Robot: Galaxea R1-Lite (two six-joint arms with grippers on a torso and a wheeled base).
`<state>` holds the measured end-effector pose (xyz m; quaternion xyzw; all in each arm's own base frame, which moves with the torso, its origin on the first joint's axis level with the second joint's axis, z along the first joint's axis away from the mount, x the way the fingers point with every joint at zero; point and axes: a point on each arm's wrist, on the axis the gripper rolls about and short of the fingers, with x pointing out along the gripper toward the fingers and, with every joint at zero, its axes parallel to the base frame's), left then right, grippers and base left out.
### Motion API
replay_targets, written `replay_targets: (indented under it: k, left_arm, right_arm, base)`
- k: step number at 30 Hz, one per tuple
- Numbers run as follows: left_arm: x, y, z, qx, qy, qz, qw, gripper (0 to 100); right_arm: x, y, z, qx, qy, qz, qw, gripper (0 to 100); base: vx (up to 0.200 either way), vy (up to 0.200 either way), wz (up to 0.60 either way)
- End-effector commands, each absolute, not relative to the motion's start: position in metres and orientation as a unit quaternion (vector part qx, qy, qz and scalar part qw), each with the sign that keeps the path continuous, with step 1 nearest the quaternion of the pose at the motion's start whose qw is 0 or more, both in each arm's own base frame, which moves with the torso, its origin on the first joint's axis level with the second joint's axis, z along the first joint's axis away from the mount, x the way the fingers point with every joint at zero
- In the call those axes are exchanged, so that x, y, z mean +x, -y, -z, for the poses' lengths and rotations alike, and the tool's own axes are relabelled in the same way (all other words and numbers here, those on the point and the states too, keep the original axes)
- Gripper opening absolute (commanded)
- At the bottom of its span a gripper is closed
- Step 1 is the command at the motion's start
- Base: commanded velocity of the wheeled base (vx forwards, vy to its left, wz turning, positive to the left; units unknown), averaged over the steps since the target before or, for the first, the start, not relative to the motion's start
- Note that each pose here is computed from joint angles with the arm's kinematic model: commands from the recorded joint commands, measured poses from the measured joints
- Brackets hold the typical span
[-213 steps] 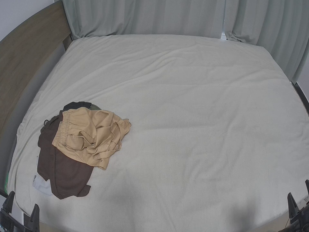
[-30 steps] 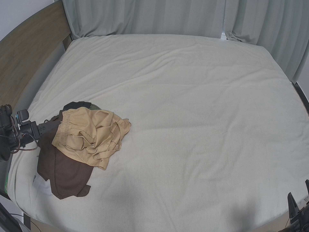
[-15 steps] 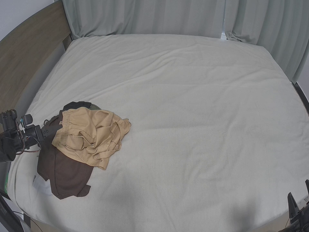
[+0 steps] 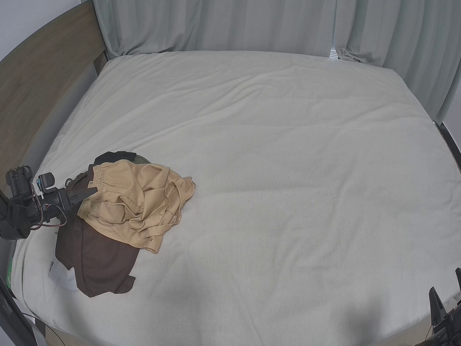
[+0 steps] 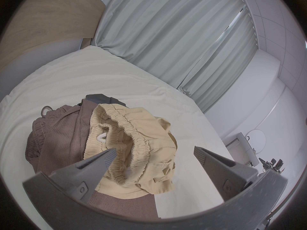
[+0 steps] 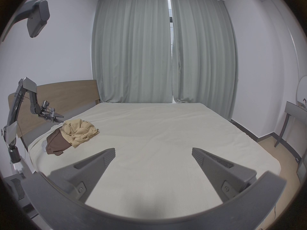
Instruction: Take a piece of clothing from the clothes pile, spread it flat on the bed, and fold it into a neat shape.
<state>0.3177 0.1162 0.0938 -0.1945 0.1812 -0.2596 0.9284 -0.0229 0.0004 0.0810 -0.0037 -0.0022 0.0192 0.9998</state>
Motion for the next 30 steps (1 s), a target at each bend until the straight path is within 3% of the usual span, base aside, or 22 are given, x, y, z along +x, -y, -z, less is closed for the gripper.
replay_targets:
  k: [1, 30]
  left_arm:
    - [0.321, -0.115, -0.091, -0.196, -0.184, 0.263, 0.927, 100]
    - [0.333, -0.081, -0.084, -0.189, -0.2, 0.311, 0.91, 100]
  right_arm:
    - [-0.023, 0.0, -0.076, -0.004, 0.002, -0.02, 1.0, 100]
    - [-0.023, 0.0, -0.076, -0.004, 0.002, -0.019, 1.0, 100]
  base:
    - [0.0, 0.0, 0.0]
    - [0.0, 0.0, 0.0]
